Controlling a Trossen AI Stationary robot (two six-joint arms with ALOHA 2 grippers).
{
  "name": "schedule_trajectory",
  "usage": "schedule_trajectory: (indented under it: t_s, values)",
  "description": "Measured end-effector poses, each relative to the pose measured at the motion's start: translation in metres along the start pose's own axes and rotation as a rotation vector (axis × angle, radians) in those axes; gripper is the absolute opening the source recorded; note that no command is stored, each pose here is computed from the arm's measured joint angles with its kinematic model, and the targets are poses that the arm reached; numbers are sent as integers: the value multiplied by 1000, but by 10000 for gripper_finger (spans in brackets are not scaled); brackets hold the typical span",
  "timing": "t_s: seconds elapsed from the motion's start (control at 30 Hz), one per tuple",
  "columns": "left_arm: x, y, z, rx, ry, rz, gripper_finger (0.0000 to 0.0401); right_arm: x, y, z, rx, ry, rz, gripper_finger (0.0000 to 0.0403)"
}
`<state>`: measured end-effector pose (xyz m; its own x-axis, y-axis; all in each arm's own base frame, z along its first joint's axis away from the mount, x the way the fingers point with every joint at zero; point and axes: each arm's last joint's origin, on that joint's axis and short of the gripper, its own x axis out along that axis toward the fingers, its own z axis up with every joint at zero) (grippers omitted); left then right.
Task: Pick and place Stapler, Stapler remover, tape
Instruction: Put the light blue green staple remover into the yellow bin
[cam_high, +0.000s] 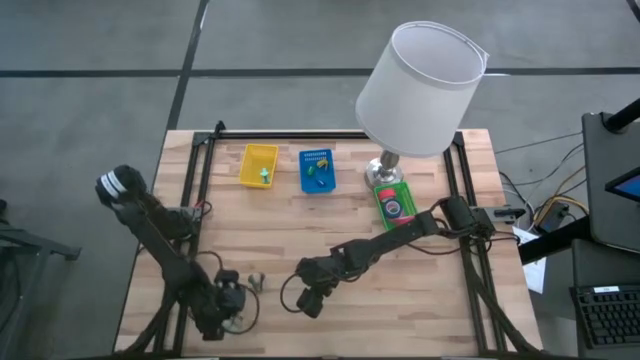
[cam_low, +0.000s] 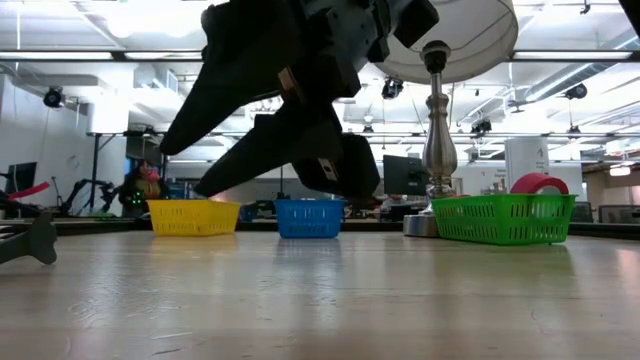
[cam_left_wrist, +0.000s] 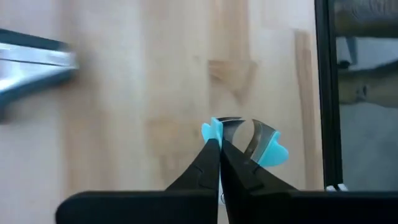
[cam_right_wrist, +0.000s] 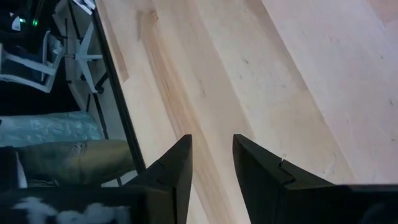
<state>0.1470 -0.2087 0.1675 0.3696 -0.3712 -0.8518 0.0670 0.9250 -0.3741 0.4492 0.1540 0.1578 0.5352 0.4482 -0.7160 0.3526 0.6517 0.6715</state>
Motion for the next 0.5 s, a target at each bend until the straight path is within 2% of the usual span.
schedule_trajectory:
  t_s: [0.23,0.5]
  values:
    - [-48,21,8,-53,-161,130,2,0,0,0,1,-1,0,101]
    - [-97,68,21,-127,-418,437,7,-1,-2,3,1,-8,-4,90]
